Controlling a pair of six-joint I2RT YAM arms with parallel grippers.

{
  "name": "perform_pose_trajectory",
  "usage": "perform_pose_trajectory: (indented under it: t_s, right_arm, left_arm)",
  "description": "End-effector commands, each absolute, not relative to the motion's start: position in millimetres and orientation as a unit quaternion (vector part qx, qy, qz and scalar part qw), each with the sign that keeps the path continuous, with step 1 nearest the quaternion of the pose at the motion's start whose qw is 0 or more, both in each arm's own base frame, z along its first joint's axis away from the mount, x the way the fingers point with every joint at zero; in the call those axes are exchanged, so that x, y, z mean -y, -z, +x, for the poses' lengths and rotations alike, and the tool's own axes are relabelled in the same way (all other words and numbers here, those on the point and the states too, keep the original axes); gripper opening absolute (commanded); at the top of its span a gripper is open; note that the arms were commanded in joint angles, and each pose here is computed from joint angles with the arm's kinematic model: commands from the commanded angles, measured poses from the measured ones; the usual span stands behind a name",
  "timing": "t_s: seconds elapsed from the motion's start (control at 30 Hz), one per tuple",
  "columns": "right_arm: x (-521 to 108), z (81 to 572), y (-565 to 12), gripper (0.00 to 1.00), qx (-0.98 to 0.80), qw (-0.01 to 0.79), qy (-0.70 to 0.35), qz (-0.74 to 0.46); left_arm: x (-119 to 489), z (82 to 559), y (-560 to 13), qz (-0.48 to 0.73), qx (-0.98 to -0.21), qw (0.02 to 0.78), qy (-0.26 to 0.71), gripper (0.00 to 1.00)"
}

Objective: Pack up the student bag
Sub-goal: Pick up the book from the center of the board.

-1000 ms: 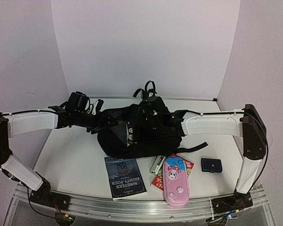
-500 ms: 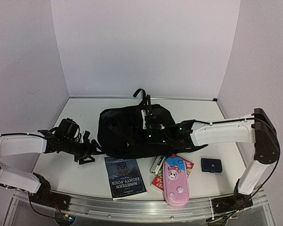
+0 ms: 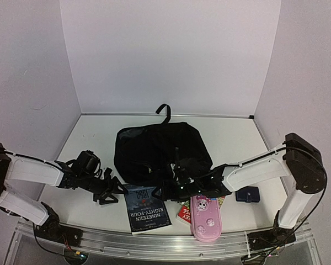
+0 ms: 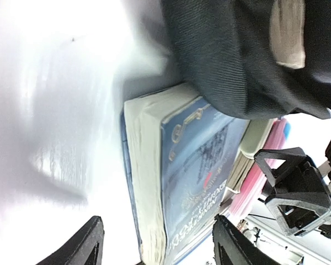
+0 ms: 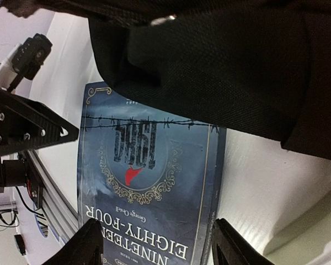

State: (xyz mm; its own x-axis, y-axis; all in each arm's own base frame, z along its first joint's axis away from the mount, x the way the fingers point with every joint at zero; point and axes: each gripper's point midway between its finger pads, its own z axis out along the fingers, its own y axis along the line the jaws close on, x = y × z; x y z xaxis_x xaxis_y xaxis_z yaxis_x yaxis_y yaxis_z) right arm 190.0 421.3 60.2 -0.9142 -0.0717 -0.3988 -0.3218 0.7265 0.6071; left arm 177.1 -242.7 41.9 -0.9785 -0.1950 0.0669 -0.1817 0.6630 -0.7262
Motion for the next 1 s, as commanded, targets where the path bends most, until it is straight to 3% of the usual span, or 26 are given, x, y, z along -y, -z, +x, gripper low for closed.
perform_pose_trajectory:
  t_s: [0.0,0.37,0.63,0.8,0.97]
  right_arm:
    - [-426.2,188.1,-48.3,0.63,-0.913,0.164,-0.365,-0.085]
    - [-437.5,182.7,-26.4,0.61,-0.916,0.133,-0.367,-0.09]
    - [-454.6,170.9,-20.1,0.58,-0.903,0.089,-0.412,-0.086]
    - [-461.5,169.5,-21.4,0.57,-0.898,0.081,-0.425,-0.084]
    - [-459.7,171.6,-26.0,0.57,-0.897,0.089,-0.426,-0.08]
  left_arm:
    - [255.8,182.0,-43.4,-0.094,-0.905,0.009,0.416,0.65]
    - [274.2,177.5,-28.9,-0.079,-0.904,-0.027,0.42,0.59]
    - [285.6,179.4,-45.1,-0.059,-0.89,-0.014,0.453,0.48]
    - [284.2,182.1,-56.9,-0.053,-0.89,0.004,0.453,0.34]
    - [264.0,179.3,-58.2,-0.072,-0.913,0.017,0.402,0.08]
